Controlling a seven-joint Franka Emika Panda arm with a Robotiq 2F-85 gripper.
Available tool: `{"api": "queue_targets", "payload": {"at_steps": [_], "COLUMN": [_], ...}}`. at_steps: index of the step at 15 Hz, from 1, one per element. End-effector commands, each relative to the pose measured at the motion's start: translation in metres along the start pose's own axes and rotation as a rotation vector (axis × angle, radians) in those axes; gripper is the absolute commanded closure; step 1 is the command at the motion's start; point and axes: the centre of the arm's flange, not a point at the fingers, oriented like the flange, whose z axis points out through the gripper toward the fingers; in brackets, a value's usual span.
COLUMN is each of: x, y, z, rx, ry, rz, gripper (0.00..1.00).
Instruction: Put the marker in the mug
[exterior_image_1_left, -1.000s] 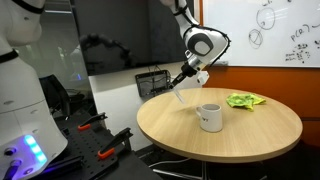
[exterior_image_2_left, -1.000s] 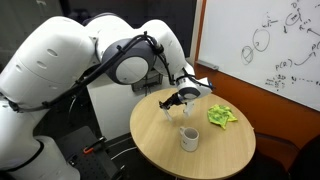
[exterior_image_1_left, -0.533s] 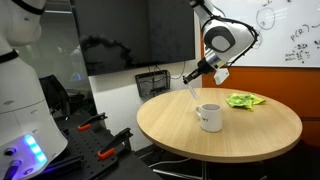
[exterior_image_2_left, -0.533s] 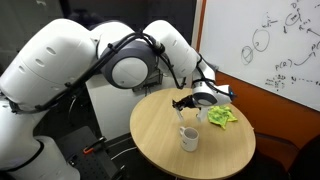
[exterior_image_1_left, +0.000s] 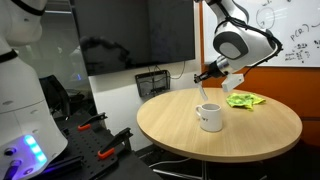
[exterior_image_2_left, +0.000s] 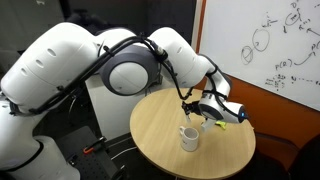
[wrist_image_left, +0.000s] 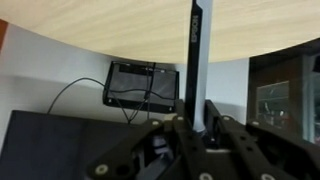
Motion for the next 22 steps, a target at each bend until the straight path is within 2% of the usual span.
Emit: {"api": "queue_targets", "payload": {"at_steps": [1,10,17,22], "x": [-0.002,-0.015,-0.026,-0.039], "y": [-0.012,-0.037,-0.05,-0.055], "z": [-0.012,-0.047,-0.067,-0.059], "rx": [-0.045,-0.134,-0.147,-0.127], "ry": [0.052,0.102,0.089,0.06], "rz": [0.001,0.045,0.08,0.159], "gripper": [0.94,0.94,0.94,0.94]}}
